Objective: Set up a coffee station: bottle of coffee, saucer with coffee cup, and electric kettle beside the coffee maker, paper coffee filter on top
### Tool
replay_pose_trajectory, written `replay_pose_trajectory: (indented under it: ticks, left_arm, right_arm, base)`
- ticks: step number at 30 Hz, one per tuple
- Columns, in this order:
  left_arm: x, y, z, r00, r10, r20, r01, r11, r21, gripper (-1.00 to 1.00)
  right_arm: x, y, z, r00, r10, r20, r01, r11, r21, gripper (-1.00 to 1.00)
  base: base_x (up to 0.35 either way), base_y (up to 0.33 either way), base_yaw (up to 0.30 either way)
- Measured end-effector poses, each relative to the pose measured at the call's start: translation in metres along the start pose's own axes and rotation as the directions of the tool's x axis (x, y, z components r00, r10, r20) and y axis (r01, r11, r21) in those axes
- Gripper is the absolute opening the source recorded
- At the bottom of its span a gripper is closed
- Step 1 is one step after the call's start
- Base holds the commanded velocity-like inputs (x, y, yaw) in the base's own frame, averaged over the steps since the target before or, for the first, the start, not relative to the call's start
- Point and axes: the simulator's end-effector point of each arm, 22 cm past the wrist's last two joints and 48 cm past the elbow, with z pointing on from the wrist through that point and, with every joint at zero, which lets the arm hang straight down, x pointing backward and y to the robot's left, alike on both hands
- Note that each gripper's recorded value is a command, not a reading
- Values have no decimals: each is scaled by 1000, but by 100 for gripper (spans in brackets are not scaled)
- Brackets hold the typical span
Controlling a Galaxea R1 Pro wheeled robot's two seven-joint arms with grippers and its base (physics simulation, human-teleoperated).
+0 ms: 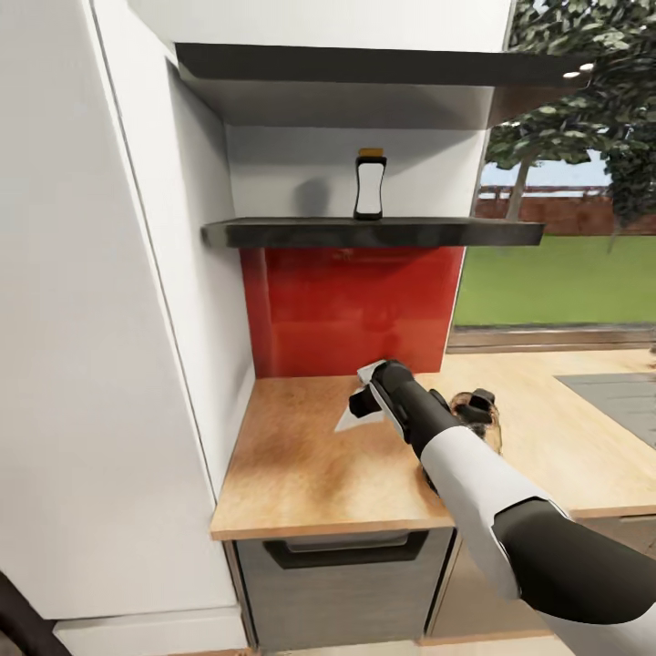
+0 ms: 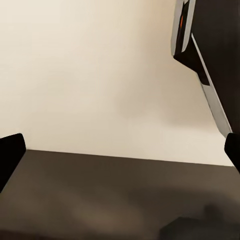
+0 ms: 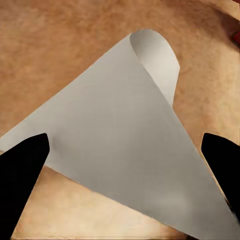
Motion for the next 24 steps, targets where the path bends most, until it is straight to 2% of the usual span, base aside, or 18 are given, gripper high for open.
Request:
replay_pose_trajectory:
  ticks: [5, 11, 16, 17, 20, 21, 24]
  left_arm:
    - [0, -2, 0, 1000, 2, 1, -2, 1000, 2, 100]
    - [-1, -1, 0, 1000, -2, 3, 2, 1000, 0, 100]
    - [-2, 1, 0, 1000, -6, 6, 6, 1000, -2, 100]
    - [-2, 0, 0, 1000, -6, 6, 6, 1000, -1, 100]
    - [-3, 0, 0, 1000, -6, 8, 6, 1000, -1, 100]
    - [-3, 0, 0, 1000, -6, 11, 6, 1000, -1, 100]
    - [-4, 0, 0, 1000, -6, 16, 6, 1000, 0, 100]
  right_arm:
    - [2, 0, 1, 1000, 0, -4, 0, 1000, -1, -100]
    - [6, 2, 3, 1000, 1, -15, -1, 1000, -6, -100]
    - [52, 10, 26, 994, 4, -112, -7, 1000, -24, -100]
    - [62, 15, 35, 995, 3, -102, -6, 999, -35, -100]
    - [65, 31, 51, 1000, -9, 20, 10, 998, -63, -100]
    - [66, 40, 57, 997, -13, 79, 19, 997, -76, -100]
    - [76, 60, 67, 980, -13, 200, 34, 994, -103, -100]
  base:
    - [-282, 184, 0]
    - [-328, 16, 0]
    - [-335, 1, 0]
    - [-335, 0, 0]
    - [-322, 0, 0]
    - [-273, 0, 0]
    - [-142, 0, 0]
